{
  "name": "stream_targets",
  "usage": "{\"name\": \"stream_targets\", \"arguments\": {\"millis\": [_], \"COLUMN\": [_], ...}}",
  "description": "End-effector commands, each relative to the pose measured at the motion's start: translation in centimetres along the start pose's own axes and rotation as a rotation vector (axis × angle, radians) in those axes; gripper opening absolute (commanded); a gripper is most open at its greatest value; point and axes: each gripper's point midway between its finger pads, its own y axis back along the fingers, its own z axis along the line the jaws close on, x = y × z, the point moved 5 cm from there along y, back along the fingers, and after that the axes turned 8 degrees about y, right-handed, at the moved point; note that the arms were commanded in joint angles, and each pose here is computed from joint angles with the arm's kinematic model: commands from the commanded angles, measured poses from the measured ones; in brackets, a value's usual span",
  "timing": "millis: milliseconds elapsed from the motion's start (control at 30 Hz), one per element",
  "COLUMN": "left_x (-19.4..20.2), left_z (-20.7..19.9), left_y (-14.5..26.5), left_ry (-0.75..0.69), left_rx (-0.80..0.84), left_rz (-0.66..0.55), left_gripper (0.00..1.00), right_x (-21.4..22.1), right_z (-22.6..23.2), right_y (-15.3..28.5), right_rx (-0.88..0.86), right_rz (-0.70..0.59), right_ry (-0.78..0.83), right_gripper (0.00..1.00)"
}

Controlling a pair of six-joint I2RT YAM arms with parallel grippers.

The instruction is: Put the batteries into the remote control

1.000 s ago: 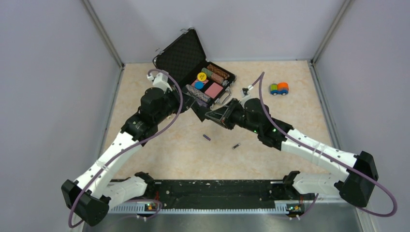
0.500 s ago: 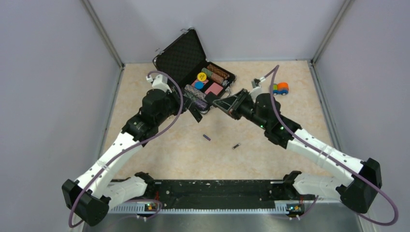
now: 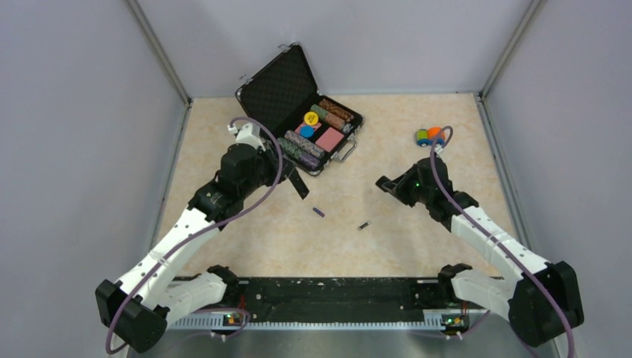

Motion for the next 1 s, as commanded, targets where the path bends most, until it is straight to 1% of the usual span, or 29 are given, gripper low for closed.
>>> {"name": "stream_targets", "arguments": {"millis": [0,100,300,433,533,567,600,633,733,767,867,967], "left_x": [-1.3,-1.1,-1.2,-1.1,-0.9,-0.8,-0.7,-0.7,-1.1,-1.2,-1.6,-2.3], "left_z": [-2.8,-4.3,-9.8,-10.7,-11.0,-11.0,-11.0,-11.0,-10.6,-10.4,-9.7,-8.2], "left_y": [1.0,1.5,4.6,5.3,5.6,5.6,5.6,5.6,5.0,4.9,4.4,3.4], "left_ry": [-0.032,-0.081,-0.205,-0.283,-0.322,-0.332,-0.341,-0.35,-0.371,-0.374,-0.369,-0.341], "left_rx": [0.139,0.253,0.655,0.736,0.778,0.788,0.793,0.795,0.754,0.734,0.659,0.512], "left_rz": [-0.004,0.034,0.119,0.149,0.17,0.177,0.182,0.18,0.135,0.123,0.09,0.045], "left_gripper": [0.0,0.0,0.0,0.0,0.0,0.0,0.0,0.0,0.0,0.0,0.0,0.0], "right_x": [0.5,1.2,3.0,3.7,4.1,4.2,4.4,4.6,4.6,4.5,4.0,3.2], "right_z": [-3.0,-4.3,-7.2,-8.3,-9.1,-9.3,-9.6,-9.7,-10.0,-10.1,-10.0,-9.6], "right_y": [-0.9,-1.3,-1.8,-1.9,-1.8,-1.8,-1.7,-1.6,-1.2,-1.0,-0.3,0.6], "right_rx": [0.071,0.114,0.185,0.209,0.237,0.245,0.254,0.259,0.285,0.294,0.323,0.353], "right_rz": [0.044,0.065,0.104,0.117,0.123,0.127,0.133,0.137,0.128,0.122,0.108,0.106], "right_ry": [0.054,0.076,0.091,0.087,0.088,0.085,0.08,0.076,0.059,0.058,0.066,0.1], "right_gripper": [0.01,0.02,0.06,0.08,0.11,0.14,0.18,0.24,0.48,0.52,0.62,0.67]}}
